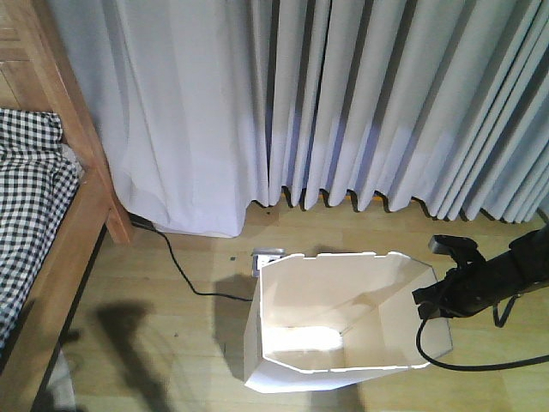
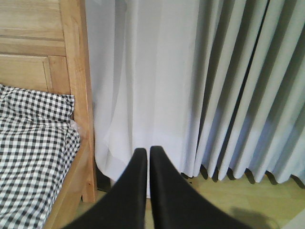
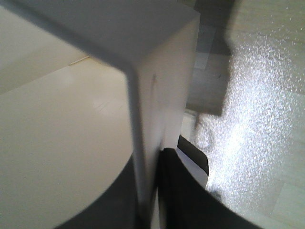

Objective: Move trash bin to bedside with robot
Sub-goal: 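Continue driving the held bin up beside the bed frame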

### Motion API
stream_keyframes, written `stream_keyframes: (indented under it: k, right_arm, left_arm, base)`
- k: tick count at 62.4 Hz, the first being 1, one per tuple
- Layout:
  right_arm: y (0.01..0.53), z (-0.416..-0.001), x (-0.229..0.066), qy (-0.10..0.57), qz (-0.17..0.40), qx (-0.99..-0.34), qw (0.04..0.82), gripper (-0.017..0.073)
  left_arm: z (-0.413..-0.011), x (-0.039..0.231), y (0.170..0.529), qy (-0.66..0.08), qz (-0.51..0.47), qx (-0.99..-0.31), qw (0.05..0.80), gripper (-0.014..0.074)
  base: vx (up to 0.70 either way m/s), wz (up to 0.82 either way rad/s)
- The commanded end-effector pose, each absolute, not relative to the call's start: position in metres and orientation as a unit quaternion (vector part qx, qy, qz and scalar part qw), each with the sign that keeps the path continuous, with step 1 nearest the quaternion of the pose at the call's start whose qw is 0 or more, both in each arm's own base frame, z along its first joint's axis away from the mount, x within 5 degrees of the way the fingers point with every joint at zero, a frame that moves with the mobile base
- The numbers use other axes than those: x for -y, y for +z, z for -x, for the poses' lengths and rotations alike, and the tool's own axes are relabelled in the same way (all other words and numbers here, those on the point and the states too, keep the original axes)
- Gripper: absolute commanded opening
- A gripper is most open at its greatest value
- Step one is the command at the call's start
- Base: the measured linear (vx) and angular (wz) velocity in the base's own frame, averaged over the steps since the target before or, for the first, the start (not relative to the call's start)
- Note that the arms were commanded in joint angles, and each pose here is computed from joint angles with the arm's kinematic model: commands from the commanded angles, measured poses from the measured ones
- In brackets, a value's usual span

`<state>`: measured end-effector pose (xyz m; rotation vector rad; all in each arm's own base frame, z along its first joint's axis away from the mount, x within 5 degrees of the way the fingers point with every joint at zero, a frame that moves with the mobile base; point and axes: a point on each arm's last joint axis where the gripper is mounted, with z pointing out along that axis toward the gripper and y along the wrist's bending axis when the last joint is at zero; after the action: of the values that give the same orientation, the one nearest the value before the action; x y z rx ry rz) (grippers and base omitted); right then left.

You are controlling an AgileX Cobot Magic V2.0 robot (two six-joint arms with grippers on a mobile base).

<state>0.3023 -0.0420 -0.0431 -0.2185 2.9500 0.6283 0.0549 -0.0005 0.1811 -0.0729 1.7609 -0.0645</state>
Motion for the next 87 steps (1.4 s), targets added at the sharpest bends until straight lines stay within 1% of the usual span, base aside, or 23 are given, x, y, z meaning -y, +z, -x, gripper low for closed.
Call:
stream_keyframes:
  k: [1,22,70,74,80,82,87]
  right_arm:
    - [-0.01,-0.314,0.031,0.29,0.073,-0.95,0.092,-0.0005]
    - [-0.01,-0.314,0.031,0.29,0.073,-0.95,0.092,-0.0005]
    - [-0.011,-0.314,0.032,0.283,0.074,-0.952,0.093,-0.0005]
    - [-0.012,-0.316,0.035,0.266,0.062,-0.957,0.099,-0.0005]
    - [-0.018,-0.322,0.043,0.224,-0.011,-0.969,0.106,-0.0005]
    - [-0.021,-0.323,0.044,0.221,-0.022,-0.969,0.104,-0.0005]
    - [-0.028,-0.327,0.044,0.229,-0.005,-0.969,0.097,-0.0003]
  left_arm:
    - [-0.056,0.0,0.182,-0.032,0.035,-0.75,0.66,-0.0006]
    - [-0.056,0.0,0.182,-0.032,0.035,-0.75,0.66,-0.0006]
    - [-0.056,0.0,0.182,-0.032,0.035,-0.75,0.66,-0.0006]
    - [-0.056,0.0,0.182,-0.032,0.035,-0.75,0.66,-0.0006]
    - [-0.056,0.0,0.182,-0.032,0.035,-0.75,0.66,-0.0006]
    - [-0.056,0.0,0.182,-0.032,0.035,-0.75,0.66,-0.0006]
    - [-0.056,0.0,0.182,-0.032,0.035,-0.75,0.66,-0.0006]
  base:
    - [0.14,0.01]
    - [0.09,0.0]
    - [0.0,0.0]
    - [0.0,0.0]
    - [0.0,0.0]
    - [0.0,0.0]
    - [0.0,0.0]
